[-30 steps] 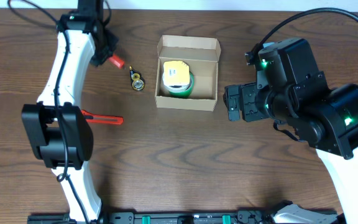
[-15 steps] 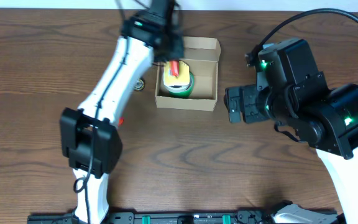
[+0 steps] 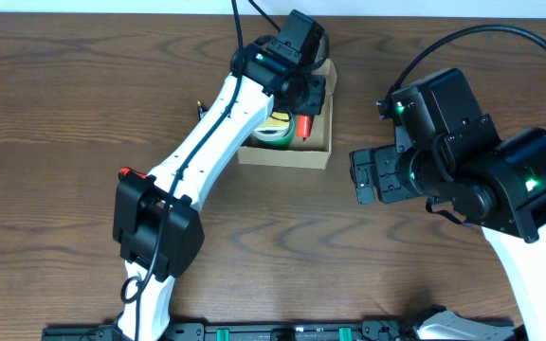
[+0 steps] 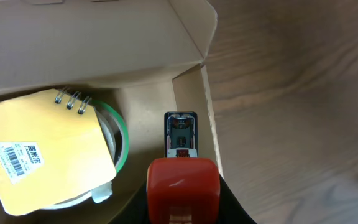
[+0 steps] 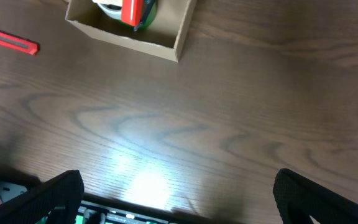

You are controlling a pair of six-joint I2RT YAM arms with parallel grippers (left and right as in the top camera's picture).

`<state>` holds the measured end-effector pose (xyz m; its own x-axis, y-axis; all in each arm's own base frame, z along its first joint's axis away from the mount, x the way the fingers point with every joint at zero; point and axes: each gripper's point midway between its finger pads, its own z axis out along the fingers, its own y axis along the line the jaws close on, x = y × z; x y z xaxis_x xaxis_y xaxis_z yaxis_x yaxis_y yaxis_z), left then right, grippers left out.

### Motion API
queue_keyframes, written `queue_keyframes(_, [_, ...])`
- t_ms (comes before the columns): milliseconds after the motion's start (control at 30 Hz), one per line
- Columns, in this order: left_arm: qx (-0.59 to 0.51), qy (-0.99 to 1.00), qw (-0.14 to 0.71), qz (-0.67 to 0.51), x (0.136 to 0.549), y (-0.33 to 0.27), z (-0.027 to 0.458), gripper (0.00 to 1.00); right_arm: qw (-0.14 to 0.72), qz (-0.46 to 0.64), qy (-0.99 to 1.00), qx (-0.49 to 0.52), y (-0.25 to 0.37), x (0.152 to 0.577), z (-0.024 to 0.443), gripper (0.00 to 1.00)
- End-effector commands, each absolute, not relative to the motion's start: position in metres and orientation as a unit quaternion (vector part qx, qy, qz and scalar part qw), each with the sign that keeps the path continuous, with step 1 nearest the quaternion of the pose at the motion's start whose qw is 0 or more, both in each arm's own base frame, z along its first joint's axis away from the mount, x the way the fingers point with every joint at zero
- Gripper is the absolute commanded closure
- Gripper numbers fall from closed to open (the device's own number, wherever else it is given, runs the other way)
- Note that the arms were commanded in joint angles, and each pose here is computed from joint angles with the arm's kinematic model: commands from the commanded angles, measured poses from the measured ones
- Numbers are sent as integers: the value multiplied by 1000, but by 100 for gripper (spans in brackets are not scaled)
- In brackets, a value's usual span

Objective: Pack container
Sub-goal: 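Carry the red stapler with the left gripper into the box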

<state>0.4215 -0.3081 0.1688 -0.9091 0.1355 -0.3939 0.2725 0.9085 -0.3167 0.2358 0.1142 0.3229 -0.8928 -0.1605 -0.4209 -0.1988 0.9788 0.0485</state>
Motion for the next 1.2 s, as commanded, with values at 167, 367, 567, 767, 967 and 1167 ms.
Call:
queue_keyframes(167, [33, 965, 183, -187, 425, -312, 151, 94, 214, 41, 971, -96, 112, 237, 323, 1])
queue_keyframes(367, [16, 967, 171, -188, 421, -314, 134, 94, 214, 41, 971, -96, 112, 237, 323, 1])
queue_keyframes(567, [15, 964, 178, -195, 423, -318, 125, 94, 214, 41, 971, -96, 112, 237, 323, 1])
queue_keyframes(767, [19, 961, 188, -201, 425, -323, 123, 94, 214, 41, 971, -96, 112, 237, 323, 1])
queue_keyframes(967, [18, 961, 186, -204, 422, -328, 119, 95, 214, 41, 971, -96, 112, 237, 323, 1])
queue_keyframes(1167, [20, 959, 199, -201, 425, -331, 121, 94, 214, 41, 971, -96, 112, 237, 323, 1])
